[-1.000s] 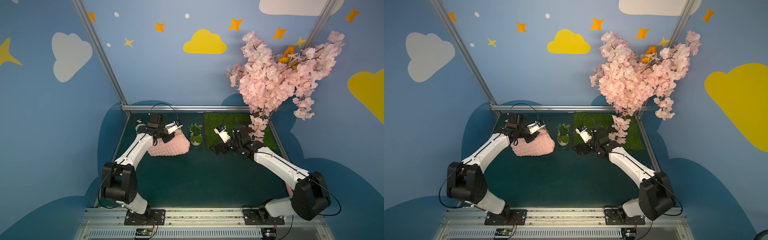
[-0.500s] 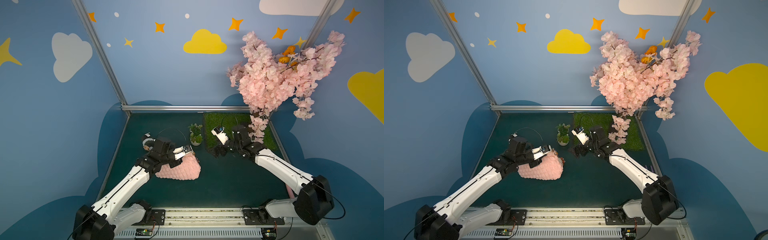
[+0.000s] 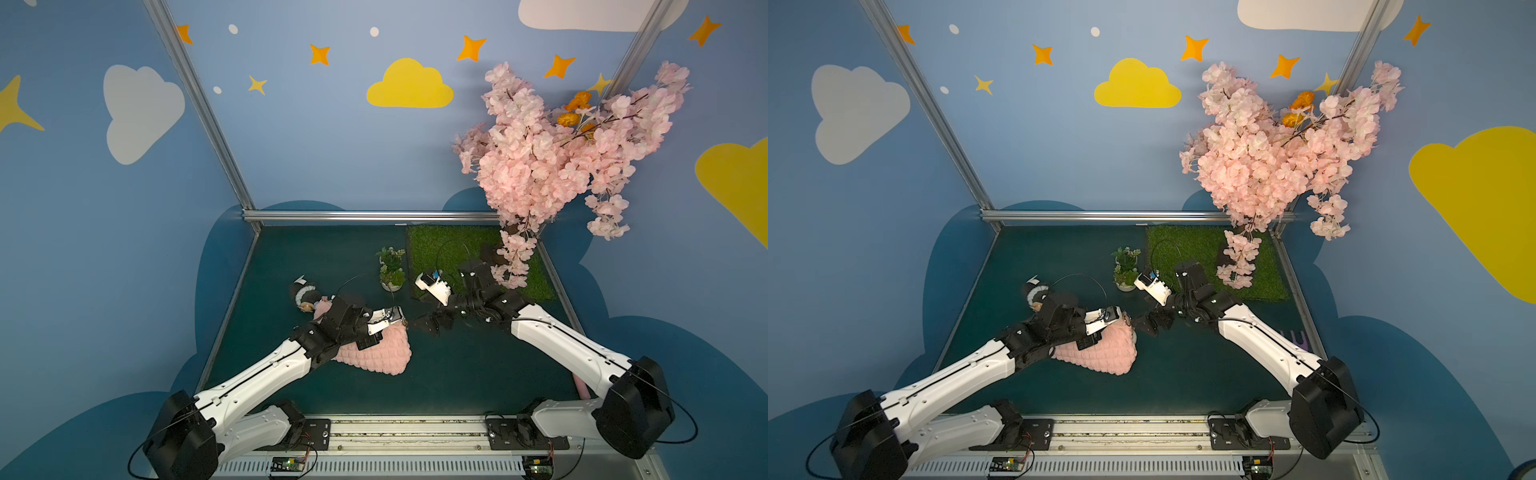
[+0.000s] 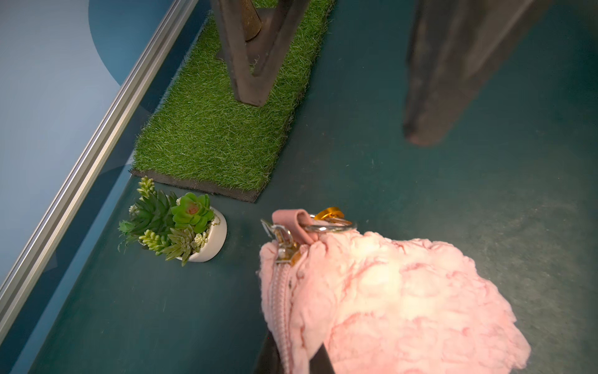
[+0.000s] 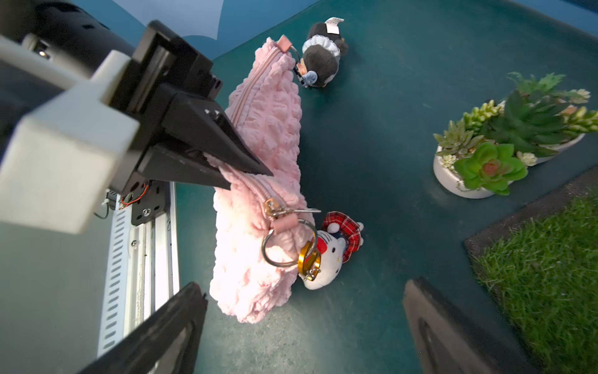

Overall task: Remove the decoration from the bag
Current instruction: Move the bag to the center of the board, then adjust the bag at the center of the board.

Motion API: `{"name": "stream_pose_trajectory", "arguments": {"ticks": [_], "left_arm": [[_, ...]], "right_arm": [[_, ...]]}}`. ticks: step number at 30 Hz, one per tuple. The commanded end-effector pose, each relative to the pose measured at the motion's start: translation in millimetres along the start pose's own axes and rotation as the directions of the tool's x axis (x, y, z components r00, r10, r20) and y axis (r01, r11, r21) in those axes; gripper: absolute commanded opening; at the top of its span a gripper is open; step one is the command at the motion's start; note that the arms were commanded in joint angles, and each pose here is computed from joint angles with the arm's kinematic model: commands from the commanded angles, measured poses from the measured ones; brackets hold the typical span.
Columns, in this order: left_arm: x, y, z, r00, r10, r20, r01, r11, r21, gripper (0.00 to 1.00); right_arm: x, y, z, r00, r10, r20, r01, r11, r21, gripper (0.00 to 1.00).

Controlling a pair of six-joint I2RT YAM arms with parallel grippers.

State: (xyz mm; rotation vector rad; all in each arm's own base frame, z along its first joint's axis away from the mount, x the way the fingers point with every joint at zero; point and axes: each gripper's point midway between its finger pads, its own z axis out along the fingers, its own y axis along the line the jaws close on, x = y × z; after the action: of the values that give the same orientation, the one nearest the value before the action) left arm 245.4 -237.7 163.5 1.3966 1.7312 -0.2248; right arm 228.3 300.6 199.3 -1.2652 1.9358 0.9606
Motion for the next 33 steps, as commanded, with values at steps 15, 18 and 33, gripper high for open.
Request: {"name": "stream_pose_trajectory", "arguments": {"ticks": [15, 18, 33], "left_arm": [[15, -2, -16, 0.999, -0.050, 0.002, 0.050, 0.997, -0.051, 0.11], [17, -1, -21, 0.998, -0.060, 0.005, 0.060, 0.997, -0.053, 0.11], [34, -7, -44, 0.997, -0.067, -0.034, 0.066, 0.997, -0.028, 0.11]], "right_arm": [[25, 22, 49, 0.981, -0.174, -0.086, 0.160, 0.976, -0.150, 0.83], [29, 21, 58, 0.982, -0.170, -0.077, 0.156, 0.974, -0.162, 0.79], [32, 14, 76, 0.996, -0.076, -0.049, 0.066, 0.982, -0.177, 0.58]]}}
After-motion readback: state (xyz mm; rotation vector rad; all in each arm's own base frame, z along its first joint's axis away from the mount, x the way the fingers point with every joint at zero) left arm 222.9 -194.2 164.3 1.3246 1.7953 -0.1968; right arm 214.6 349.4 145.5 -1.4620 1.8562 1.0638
